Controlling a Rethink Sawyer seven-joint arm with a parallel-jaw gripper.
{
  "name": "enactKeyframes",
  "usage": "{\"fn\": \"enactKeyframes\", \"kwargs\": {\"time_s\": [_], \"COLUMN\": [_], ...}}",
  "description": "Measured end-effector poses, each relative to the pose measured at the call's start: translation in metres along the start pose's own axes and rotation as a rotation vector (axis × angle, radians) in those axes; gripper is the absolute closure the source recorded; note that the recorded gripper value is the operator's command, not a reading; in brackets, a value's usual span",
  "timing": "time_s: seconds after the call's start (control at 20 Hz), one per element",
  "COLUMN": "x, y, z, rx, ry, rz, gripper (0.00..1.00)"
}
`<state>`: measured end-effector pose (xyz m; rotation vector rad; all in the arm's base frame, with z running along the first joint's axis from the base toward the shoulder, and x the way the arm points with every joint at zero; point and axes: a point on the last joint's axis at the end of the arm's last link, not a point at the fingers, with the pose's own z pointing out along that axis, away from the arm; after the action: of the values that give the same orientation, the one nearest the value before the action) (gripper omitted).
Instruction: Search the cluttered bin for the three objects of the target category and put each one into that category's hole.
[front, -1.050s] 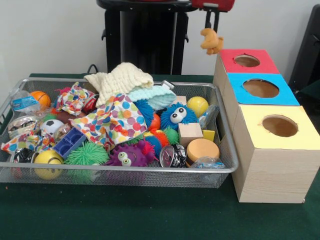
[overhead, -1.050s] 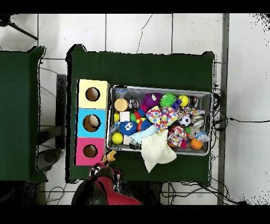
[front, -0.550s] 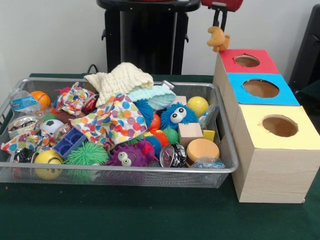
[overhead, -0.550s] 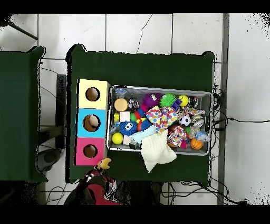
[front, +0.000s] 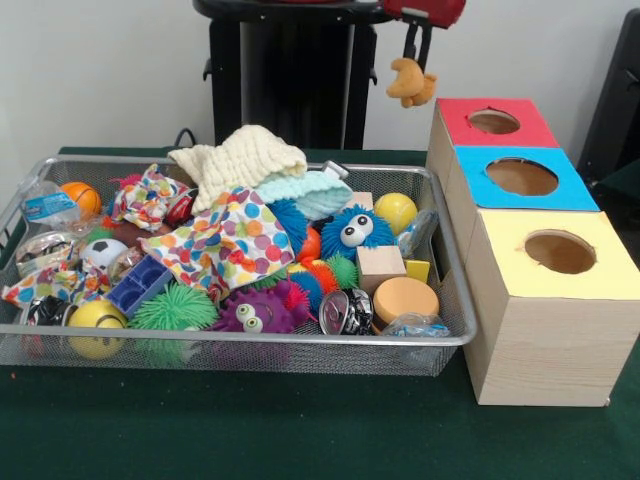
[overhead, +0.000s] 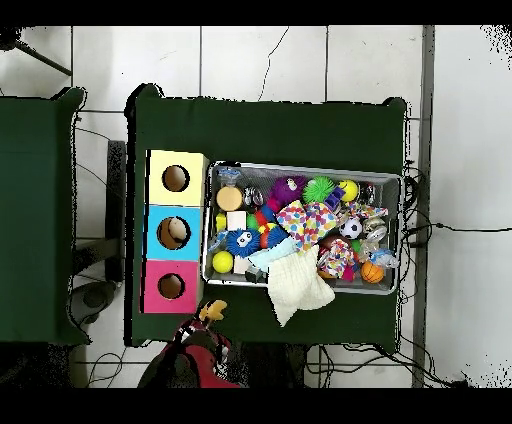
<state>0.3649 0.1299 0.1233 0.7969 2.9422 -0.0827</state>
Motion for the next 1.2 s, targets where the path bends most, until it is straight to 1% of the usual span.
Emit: {"fn": "enactKeyframes", "kwargs": {"time_s": [0.25, 0.35, 0.4, 0.45, 0.55, 0.6, 0.75, 0.8, 1.0, 1.05, 1.15, 1.2], "x": [-0.012, -0.013, -0.015, -0.014, -0.012, -0.009, -0.003, -0.001, 0.0, 0.0, -0.002, -0.007], "y": [-0.018, -0.019, -0.019, -0.018, -0.018, -0.017, -0.012, -0.005, 0.003, 0.005, 0.006, 0.006], "z": [-0.001, -0.006, -0.015, -0.02, -0.026, -0.033, -0.051, -0.06, -0.069, -0.073, -0.076, -0.078], "rx": [0.003, -0.001, -0.008, -0.01, -0.014, -0.017, -0.027, -0.03, -0.028, -0.025, -0.024, -0.024], "ry": [-0.028, -0.039, -0.059, -0.065, -0.069, -0.068, -0.046, -0.014, 0.024, 0.042, 0.049, 0.046], "rz": [0.048, 0.052, 0.054, 0.053, 0.05, 0.047, 0.031, 0.011, -0.016, -0.028, -0.031, -0.027], "gripper": [1.0, 1.0, 1.0, 1.0, 1.0, 1.0, 1.0, 1.0, 1.0, 1.0, 1.0, 1.0]}}
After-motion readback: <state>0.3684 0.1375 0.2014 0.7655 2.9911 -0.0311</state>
